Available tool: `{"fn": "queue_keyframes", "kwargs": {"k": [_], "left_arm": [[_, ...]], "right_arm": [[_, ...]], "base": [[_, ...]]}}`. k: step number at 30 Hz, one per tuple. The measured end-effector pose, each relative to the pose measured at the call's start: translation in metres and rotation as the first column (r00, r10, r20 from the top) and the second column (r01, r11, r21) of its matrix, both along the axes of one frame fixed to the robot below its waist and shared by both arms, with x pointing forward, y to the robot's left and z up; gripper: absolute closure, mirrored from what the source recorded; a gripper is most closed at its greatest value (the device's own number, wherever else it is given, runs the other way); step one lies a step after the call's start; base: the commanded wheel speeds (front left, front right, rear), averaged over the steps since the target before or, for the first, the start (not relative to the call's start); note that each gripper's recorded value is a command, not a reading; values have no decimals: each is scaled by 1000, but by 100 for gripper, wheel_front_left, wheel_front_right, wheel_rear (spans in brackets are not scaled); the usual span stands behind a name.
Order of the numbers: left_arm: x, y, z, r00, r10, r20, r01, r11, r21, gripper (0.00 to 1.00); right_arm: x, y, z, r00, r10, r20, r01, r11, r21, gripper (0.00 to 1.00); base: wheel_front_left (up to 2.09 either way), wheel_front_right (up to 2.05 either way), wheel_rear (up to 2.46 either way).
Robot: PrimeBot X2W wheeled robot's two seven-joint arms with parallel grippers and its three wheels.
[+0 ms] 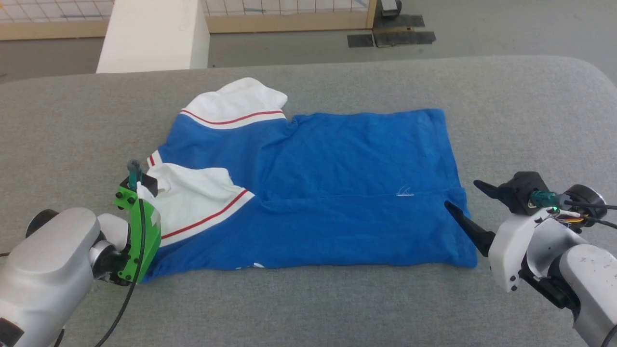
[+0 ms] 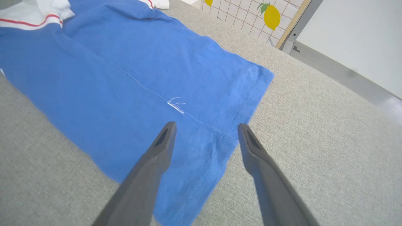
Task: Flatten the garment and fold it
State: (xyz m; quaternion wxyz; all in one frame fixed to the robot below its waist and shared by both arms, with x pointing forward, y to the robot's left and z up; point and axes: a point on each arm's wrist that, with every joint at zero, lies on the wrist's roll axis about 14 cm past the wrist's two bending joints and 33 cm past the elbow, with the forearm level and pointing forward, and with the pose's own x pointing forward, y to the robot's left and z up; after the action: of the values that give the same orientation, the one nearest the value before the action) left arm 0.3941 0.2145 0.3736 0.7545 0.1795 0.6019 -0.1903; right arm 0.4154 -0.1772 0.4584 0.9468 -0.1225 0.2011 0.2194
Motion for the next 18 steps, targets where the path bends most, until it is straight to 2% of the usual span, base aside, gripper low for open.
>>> {"fn": "queue_keyframes", "kwargs": {"k": [2,3,4,11,15,18], "left_arm": [[1,2,-5,1000,8,-11,-8,1000,8,1],[1,3,-6,1000,9,-17,-9,1000,12,56],[1,3,-7,1000,10,-19,-9,1000,14,100],[0,-7,2,1000,-8,26,9,1000,-22,100],[-2,-7,12,998,-2,61,5,999,-52,100],[-5,-9,19,996,-22,88,28,997,-65,100]], "right_arm": [[-1,-2,-5,1000,-5,-17,5,1000,0,0],[-2,-3,-7,1000,-8,-24,8,1000,-1,0],[-2,-4,-8,1000,-10,-26,10,1000,0,0],[6,-8,15,999,1,32,0,1000,-24,0],[14,-10,37,997,44,62,-37,994,-105,0],[13,-12,41,998,63,4,-62,984,-167,0]], "base": [[0,0,0],[0,0,0],[0,0,0],[0,0,0],[0,0,0],[0,0,0]]}}
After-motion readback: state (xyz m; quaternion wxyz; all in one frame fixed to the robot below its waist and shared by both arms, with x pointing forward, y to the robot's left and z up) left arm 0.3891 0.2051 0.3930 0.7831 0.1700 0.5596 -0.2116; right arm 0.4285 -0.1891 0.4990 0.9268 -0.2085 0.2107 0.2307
